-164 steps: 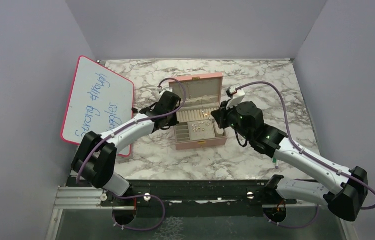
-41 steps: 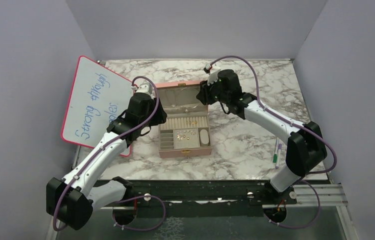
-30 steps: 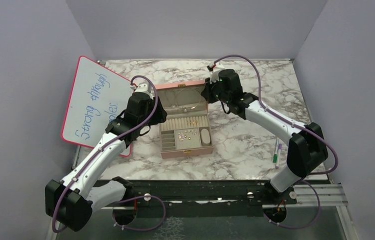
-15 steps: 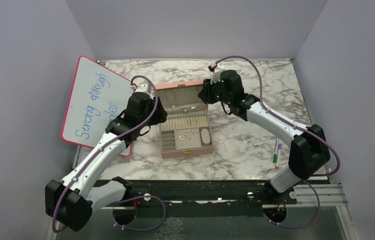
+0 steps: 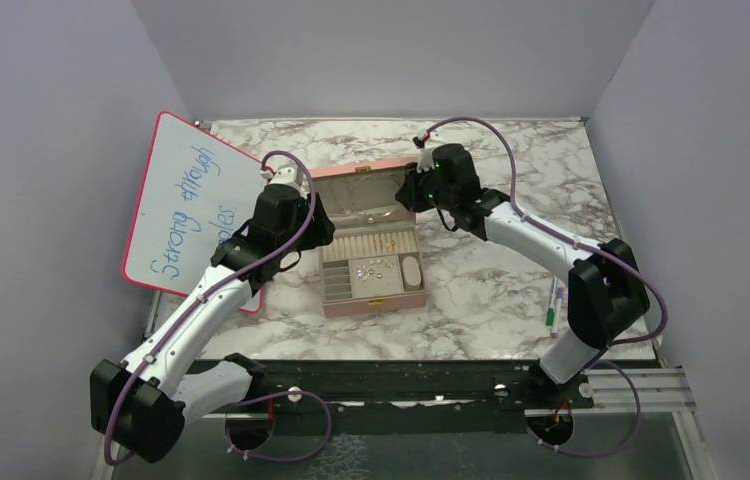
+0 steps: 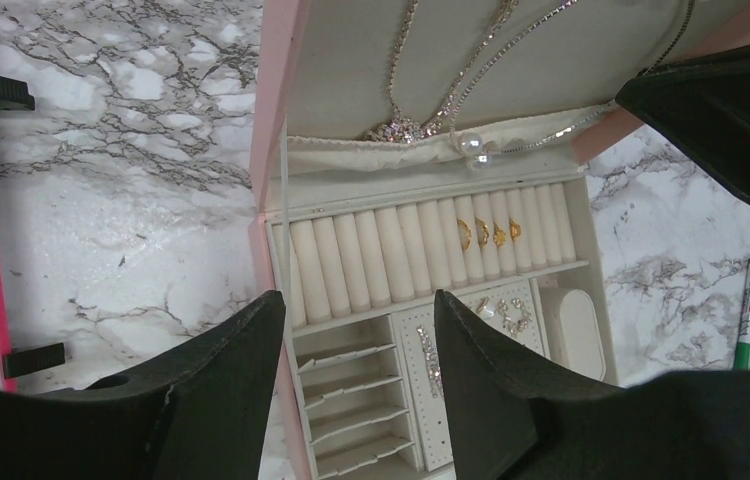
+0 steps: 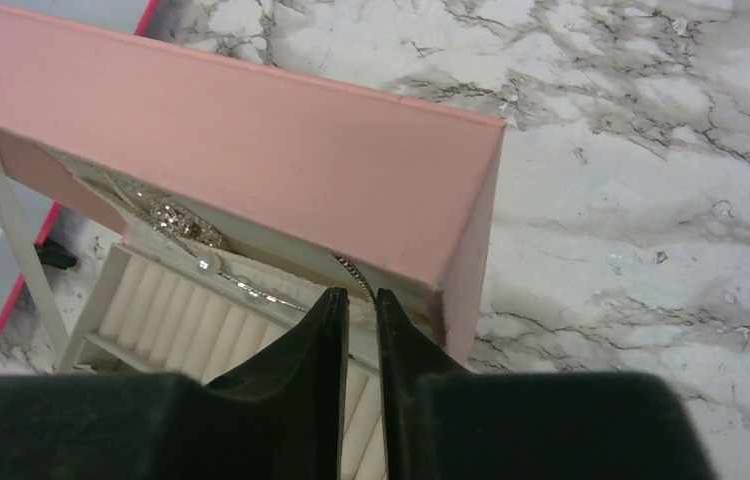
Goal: Organize the mixed jewelry
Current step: Place the jewelry in the jewelry box.
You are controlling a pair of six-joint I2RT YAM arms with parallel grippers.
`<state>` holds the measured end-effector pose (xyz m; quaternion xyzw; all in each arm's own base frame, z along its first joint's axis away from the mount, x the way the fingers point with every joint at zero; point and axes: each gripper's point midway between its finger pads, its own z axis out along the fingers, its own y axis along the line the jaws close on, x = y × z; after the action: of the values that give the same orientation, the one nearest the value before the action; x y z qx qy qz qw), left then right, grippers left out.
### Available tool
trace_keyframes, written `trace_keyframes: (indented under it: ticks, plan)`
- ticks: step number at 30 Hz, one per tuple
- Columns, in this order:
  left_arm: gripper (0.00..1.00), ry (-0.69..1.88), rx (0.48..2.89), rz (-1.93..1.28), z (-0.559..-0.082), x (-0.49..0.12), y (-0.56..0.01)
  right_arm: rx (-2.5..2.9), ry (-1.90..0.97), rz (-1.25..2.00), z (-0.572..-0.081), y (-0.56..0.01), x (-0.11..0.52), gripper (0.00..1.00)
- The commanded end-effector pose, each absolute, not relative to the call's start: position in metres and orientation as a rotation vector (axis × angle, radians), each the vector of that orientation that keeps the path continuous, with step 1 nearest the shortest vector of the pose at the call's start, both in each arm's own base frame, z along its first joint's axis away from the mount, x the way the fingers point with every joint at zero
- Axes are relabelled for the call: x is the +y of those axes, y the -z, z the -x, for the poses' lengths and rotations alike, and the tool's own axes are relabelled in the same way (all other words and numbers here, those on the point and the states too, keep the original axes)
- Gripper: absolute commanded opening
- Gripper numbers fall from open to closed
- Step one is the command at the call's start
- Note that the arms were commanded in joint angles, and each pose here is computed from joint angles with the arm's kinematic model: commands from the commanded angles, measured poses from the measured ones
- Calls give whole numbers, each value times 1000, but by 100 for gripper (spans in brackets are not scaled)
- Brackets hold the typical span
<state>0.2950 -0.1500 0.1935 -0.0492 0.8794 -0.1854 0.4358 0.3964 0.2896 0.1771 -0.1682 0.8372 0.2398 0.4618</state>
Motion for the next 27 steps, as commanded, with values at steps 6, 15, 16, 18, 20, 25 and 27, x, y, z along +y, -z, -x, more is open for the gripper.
trace_keyframes:
  ticks: [6, 15, 16, 18, 20, 25, 27]
  plan:
    - [58, 512, 2138, 118, -297, -154, -217, 1982, -508, 268, -422, -198, 273, 1]
    - [58, 512, 2138, 120, -297, -154, -217, 1942, -517, 249, -414, -217, 267, 1]
    - [58, 512, 2139, 120, -297, -154, -216, 1938, -520, 250, -413, -218, 267, 1]
    - [58, 510, 2142, 120, -297, -154, -215, 1927, -529, 261, -411, -221, 267, 1]
    - [58, 511, 2144, 120, -297, -154, -215, 1917, -538, 273, -409, -225, 268, 1]
    - [58, 508, 2150, 121, -298, -154, -213, 1900, -551, 291, -406, -231, 269, 1]
    - [58, 507, 2152, 122, -298, -154, -212, 1892, -553, 292, -405, -234, 268, 1]
